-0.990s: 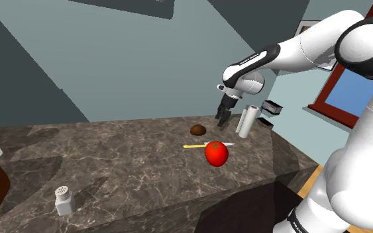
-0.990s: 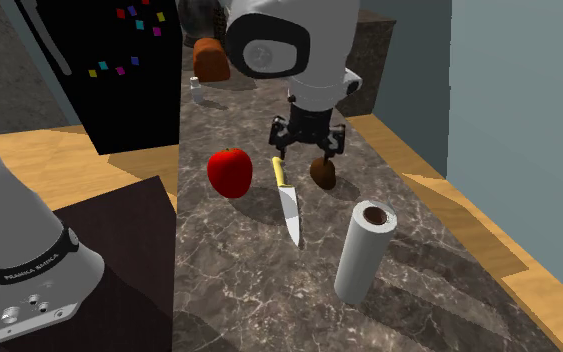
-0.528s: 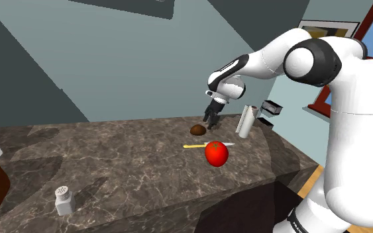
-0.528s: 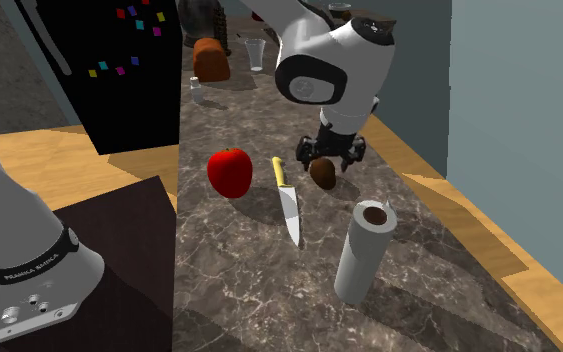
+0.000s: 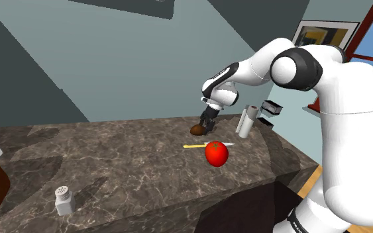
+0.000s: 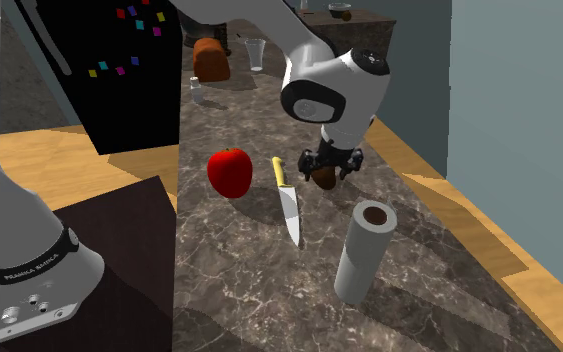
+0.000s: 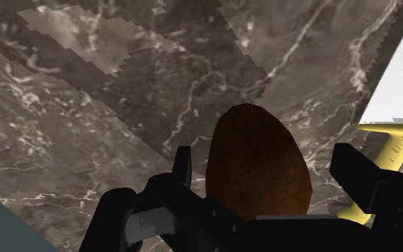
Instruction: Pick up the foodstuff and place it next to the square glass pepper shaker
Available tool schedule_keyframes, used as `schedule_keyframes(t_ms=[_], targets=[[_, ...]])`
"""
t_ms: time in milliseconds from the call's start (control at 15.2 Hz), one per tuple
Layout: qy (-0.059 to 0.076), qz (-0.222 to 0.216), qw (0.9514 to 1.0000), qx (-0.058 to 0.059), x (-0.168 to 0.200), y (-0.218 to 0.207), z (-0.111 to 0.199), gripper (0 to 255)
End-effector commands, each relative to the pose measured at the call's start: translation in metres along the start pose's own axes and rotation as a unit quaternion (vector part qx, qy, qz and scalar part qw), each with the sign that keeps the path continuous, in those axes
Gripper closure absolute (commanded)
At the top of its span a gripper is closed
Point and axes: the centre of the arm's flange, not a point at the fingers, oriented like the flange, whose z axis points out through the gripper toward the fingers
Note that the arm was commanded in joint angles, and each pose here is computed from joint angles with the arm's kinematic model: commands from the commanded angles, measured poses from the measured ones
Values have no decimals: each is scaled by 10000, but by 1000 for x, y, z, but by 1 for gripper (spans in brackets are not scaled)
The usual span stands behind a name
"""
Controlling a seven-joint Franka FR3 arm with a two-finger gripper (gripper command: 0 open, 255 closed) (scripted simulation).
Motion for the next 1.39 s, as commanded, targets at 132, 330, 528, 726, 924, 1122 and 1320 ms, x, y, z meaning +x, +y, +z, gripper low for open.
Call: schedule_keyframes(t_ms=[132, 330, 528, 726, 924, 1122, 1320], targets=[[0, 0, 10000, -2, 1, 1, 7, 0], [0, 0, 10000, -2, 1, 1, 7, 0], [0, 0, 10000, -1, 1, 1, 7, 255], [0, 0, 10000, -1, 1, 1, 7, 255], [0, 0, 10000, -1, 1, 1, 7, 255], [0, 0, 10000, -2, 1, 1, 7, 255], [0, 0, 10000, -2, 6, 0, -8, 255]])
